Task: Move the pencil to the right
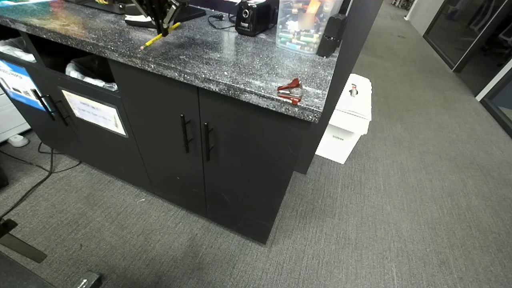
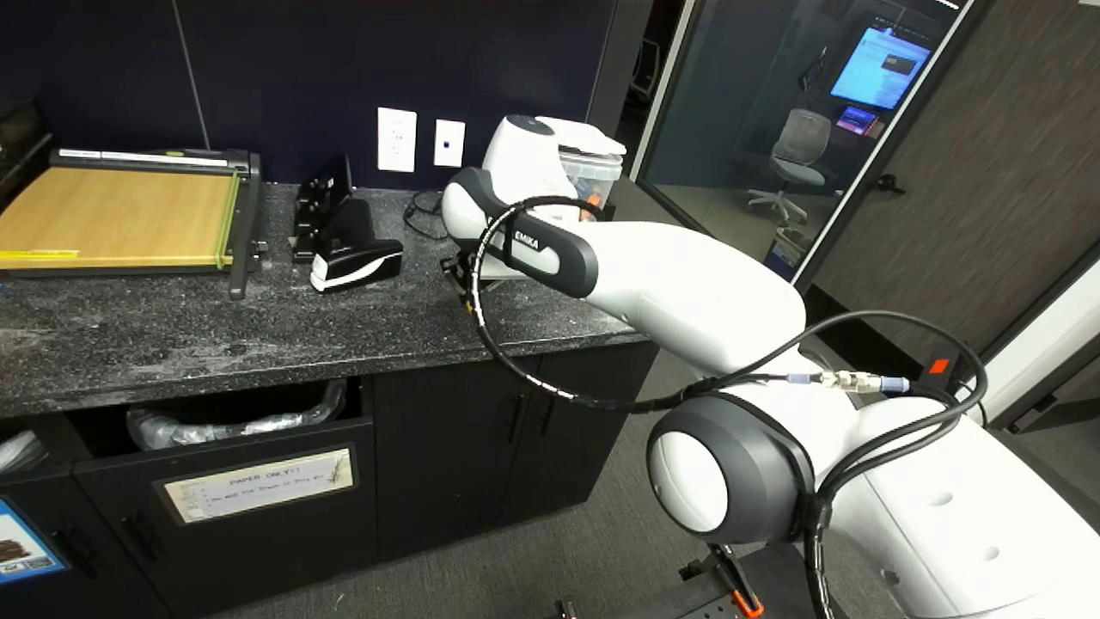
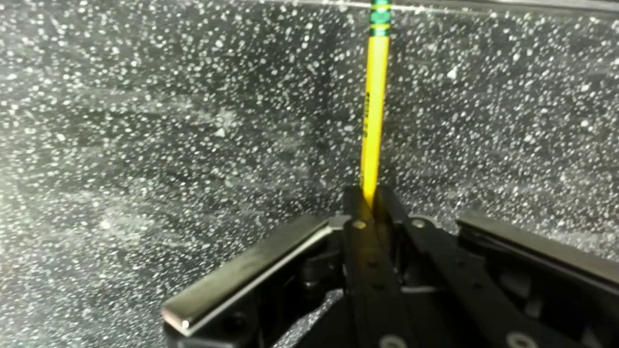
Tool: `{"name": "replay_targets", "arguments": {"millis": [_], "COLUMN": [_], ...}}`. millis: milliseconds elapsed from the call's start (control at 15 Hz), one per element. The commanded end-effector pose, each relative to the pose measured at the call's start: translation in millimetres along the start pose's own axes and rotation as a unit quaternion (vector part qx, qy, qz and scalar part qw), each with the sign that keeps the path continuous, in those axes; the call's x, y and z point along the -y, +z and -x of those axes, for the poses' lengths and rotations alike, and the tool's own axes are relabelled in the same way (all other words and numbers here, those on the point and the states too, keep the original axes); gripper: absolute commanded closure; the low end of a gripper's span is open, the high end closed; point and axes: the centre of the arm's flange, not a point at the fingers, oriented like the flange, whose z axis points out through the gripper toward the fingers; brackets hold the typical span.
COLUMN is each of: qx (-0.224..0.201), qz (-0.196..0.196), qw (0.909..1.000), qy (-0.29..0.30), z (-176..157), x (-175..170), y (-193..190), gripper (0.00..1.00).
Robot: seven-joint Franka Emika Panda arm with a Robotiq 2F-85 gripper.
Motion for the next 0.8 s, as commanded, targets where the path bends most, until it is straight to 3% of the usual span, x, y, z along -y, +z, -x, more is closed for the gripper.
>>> {"name": "replay_targets", "arguments": {"millis": [0,333,733], "qx": [-0.006,-0.022,-0.029], "qz": [-0.012,-0.005,0.02], "qw": [0.9985,0.9906,0.9721], "qy": [0.052,0.135,0.232], "z": [-72.4,-83.7,-80.1], "x": [-34.8,-105.9,-176.0], "y": [-22.6,-46.0,-44.0], "gripper": [0.98,0.98,0.98]}}
